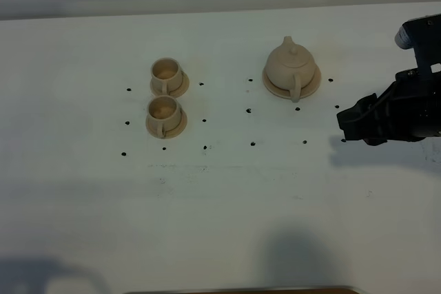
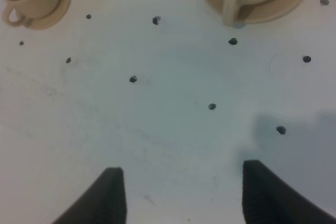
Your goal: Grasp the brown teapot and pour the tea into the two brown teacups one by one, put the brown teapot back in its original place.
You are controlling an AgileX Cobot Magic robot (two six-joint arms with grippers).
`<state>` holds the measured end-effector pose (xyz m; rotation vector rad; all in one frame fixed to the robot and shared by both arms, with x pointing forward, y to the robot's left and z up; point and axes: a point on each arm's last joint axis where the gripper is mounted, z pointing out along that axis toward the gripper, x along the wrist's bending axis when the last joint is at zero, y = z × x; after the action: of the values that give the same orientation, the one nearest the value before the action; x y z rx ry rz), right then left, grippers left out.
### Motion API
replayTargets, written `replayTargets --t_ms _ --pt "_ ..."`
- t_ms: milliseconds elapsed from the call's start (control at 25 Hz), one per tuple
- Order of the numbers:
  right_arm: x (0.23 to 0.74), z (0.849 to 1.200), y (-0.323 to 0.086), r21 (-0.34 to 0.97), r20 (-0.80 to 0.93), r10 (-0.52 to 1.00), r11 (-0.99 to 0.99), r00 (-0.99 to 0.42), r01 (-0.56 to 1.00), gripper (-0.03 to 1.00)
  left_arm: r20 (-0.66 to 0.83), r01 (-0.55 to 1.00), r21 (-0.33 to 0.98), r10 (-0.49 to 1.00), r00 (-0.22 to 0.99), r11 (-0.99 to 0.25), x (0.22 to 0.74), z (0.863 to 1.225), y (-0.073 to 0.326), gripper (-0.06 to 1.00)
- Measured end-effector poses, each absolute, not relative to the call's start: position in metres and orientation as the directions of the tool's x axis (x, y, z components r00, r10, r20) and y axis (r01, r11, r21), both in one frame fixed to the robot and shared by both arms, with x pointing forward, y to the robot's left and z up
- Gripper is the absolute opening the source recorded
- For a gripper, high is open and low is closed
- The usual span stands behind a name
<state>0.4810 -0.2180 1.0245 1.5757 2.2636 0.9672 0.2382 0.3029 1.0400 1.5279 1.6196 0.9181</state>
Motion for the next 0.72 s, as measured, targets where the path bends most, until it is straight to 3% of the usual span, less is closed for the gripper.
replayTargets --t_ms 360,720 --pt "0.476 1.025 -0.201 0.631 0.193 0.868 0.247 -0.457 0.736 0.47 -0.028 0.491 0.870 0.999 -0.042 0.045 0.239 1.040 0.303 0.60" --pt "0.490 1.009 -0.199 0.612 0.215 0.899 0.181 -0.382 0.770 0.44 -0.028 0.492 0.870 0.999 -0.042 0.045 0.239 1.040 0.303 0.60"
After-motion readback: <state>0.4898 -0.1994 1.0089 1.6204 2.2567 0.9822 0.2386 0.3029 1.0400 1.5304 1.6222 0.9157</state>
